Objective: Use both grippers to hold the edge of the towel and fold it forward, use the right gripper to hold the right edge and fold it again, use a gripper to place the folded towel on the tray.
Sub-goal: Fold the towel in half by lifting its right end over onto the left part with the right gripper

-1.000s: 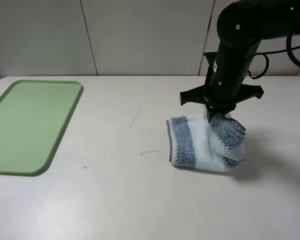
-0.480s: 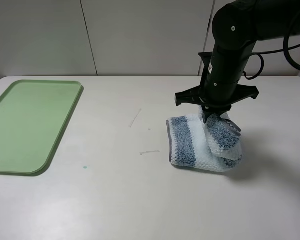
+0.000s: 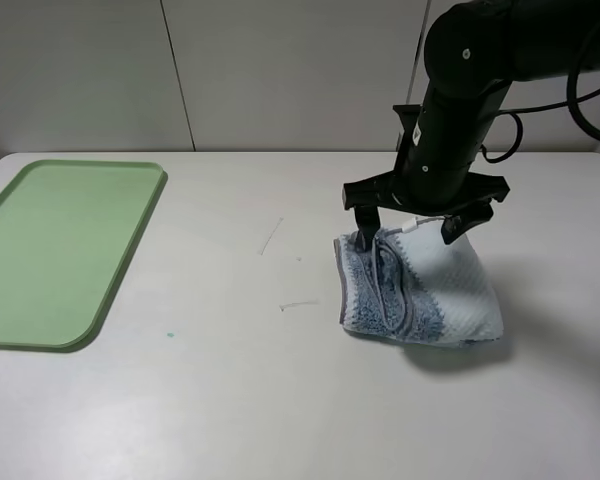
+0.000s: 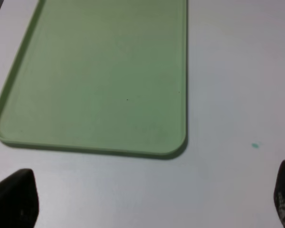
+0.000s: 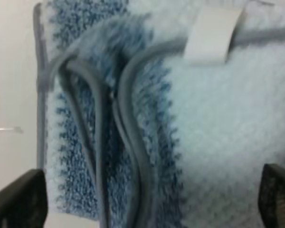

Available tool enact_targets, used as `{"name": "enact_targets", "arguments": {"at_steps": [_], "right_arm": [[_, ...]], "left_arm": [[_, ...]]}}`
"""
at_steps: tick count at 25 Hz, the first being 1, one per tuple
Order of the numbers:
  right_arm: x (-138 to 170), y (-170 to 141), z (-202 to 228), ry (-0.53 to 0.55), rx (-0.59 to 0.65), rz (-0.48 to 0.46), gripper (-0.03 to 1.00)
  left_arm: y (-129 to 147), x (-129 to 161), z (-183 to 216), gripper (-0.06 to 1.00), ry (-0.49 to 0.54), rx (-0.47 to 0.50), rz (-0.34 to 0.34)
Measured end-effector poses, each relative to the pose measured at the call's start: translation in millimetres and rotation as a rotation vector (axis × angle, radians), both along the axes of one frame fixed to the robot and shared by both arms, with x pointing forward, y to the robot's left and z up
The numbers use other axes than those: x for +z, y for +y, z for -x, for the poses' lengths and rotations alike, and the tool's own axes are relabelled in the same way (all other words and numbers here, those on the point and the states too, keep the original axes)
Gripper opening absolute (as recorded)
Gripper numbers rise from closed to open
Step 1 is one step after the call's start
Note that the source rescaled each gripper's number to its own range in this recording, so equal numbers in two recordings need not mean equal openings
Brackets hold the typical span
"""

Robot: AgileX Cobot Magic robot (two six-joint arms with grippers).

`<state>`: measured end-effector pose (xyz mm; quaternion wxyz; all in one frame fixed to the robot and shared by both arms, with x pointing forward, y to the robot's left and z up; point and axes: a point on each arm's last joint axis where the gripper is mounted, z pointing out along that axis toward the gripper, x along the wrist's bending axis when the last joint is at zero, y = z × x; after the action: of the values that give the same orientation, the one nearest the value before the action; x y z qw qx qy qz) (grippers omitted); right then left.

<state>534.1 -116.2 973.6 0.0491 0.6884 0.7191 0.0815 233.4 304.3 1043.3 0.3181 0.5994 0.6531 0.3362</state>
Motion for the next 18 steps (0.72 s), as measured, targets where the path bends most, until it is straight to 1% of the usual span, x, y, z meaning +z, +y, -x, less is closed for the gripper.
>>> {"name": "enact_targets", "arguments": {"at_steps": [6,8,13,18], "right_arm": [[0.8,-0.1,0.8,0.005,0.001,-0.002,1.00],[7.0,-1.3,2.7,-0.004,0.012,-0.004,1.00],[42.9,-8.8,14.6,-0.066,0.024,-0.041,1.00],[80.6,-21.3,35.9,-0.092,0.101,-0.047,1.00]], "left_arm": [[0.0,0.0,0.0,1.00,0.000,0.000,0.000],[0.0,0.0,0.0,1.00,0.000,0.000,0.000],[0.0,0.0,0.0,1.00,0.000,0.000,0.000],[0.0,0.0,0.0,1.00,0.000,0.000,0.000]]}}
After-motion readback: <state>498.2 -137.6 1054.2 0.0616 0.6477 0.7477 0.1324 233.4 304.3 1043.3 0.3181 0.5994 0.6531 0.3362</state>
